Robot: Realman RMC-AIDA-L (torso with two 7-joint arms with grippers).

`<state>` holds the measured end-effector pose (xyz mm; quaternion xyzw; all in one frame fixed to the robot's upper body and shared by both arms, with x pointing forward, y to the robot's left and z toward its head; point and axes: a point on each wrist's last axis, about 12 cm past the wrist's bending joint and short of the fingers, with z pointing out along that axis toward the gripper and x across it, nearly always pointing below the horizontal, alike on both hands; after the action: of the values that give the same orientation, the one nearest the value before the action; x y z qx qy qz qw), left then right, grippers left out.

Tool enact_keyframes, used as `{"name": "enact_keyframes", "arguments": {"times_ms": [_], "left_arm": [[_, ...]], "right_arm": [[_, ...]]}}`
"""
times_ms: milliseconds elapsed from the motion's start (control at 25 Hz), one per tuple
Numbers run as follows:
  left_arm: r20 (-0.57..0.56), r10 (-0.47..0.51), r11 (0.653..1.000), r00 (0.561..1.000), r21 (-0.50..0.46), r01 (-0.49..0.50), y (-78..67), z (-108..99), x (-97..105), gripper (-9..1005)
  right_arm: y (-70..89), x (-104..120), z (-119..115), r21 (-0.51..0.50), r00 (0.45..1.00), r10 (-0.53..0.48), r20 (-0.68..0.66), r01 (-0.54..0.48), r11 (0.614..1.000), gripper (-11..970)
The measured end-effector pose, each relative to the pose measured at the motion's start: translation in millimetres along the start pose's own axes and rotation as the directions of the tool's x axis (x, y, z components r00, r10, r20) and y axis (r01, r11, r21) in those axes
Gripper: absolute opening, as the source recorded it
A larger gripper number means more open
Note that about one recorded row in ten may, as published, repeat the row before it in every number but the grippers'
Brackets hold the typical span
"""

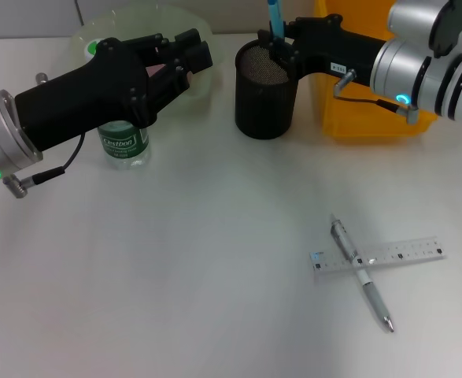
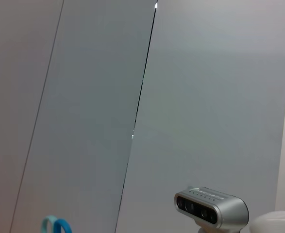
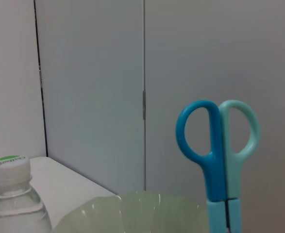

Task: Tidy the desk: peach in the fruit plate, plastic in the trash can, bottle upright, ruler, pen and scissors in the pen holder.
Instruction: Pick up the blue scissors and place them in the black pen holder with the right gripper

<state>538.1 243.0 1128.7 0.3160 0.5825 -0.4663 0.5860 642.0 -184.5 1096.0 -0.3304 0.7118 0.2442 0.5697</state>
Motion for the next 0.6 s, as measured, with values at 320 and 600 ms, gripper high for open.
{"name": "enact_keyframes", "arguments": {"times_ms": [320,600], "left_arm": [[0.000,0.002,1.000,1.000,0.002,-0.002,0.1,0.7,-0.3,193],[-0.001,0.005,1.000,1.000,0.000,-0.005,0.4,0.8,-0.3,193]], "right_arm": [[0.3,2.8,-1.4,0.002,1.000,0.008,-0.006,-0.008,1.000,244],[0.2,4.7,-2.8,0.004,1.000,0.014,-0.008,-0.014,1.000,249]]}}
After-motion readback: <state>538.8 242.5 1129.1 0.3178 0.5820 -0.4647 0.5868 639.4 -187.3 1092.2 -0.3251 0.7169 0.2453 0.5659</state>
